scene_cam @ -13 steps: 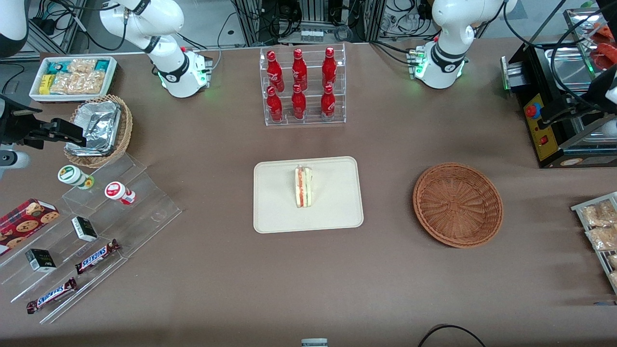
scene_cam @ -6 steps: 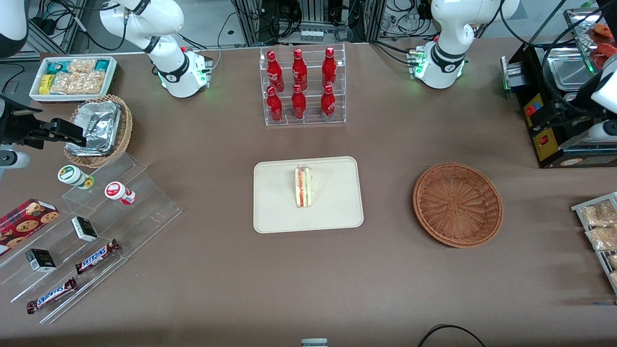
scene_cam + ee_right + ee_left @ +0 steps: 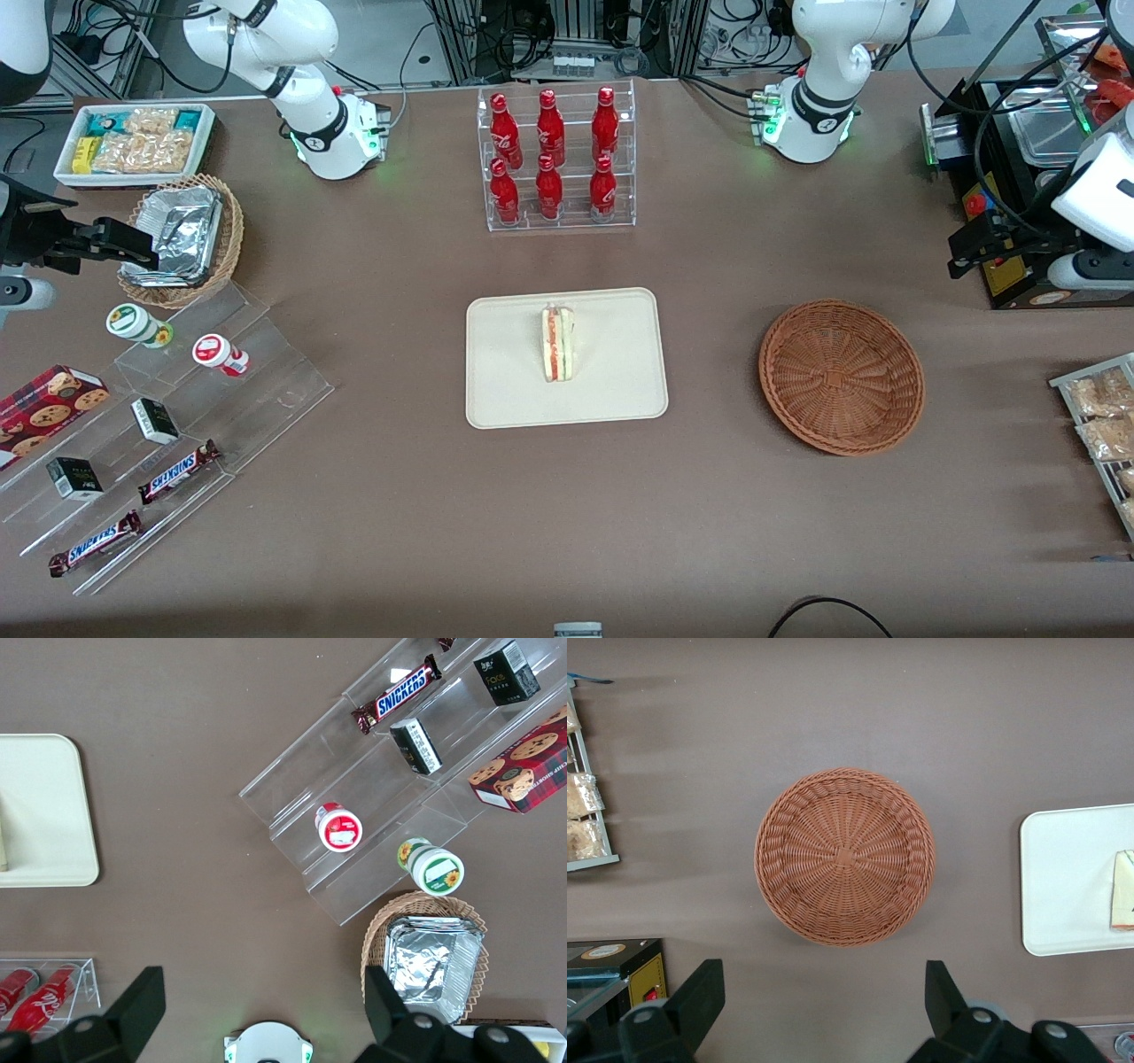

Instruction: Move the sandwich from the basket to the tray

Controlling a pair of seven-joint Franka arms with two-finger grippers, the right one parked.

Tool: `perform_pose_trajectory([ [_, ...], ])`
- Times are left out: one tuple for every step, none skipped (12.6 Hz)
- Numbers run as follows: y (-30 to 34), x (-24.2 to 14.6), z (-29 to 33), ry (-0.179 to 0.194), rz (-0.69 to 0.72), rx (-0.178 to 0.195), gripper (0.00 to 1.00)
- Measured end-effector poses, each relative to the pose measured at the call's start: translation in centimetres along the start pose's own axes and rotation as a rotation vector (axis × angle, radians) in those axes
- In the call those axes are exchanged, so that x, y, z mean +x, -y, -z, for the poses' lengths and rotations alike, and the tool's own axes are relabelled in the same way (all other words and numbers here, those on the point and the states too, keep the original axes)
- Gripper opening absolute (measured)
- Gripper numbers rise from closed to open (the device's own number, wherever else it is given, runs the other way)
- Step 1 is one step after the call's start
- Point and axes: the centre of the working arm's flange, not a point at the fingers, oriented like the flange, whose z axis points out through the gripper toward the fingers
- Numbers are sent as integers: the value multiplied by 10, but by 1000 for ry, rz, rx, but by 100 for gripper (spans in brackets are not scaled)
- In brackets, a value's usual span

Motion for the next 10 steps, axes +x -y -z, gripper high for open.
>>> perform_pose_trajectory([
  [-1,0,1,-1,-1,-1,100],
  [-1,0,2,-3,-3,-1,100],
  [-2,0,3,-4,-3,-1,100],
  [-1,-2,5,-2,-2,-1,100],
  [0,-5,8,3,-1,0,100],
  [1,-8,11,8,0,0,100],
  [1,-12,15,7,1,1,100],
  [1,-16,18,6,1,1,100],
  [1,-19,21,6,2,2,100],
  [1,-21,22,6,3,2,100],
])
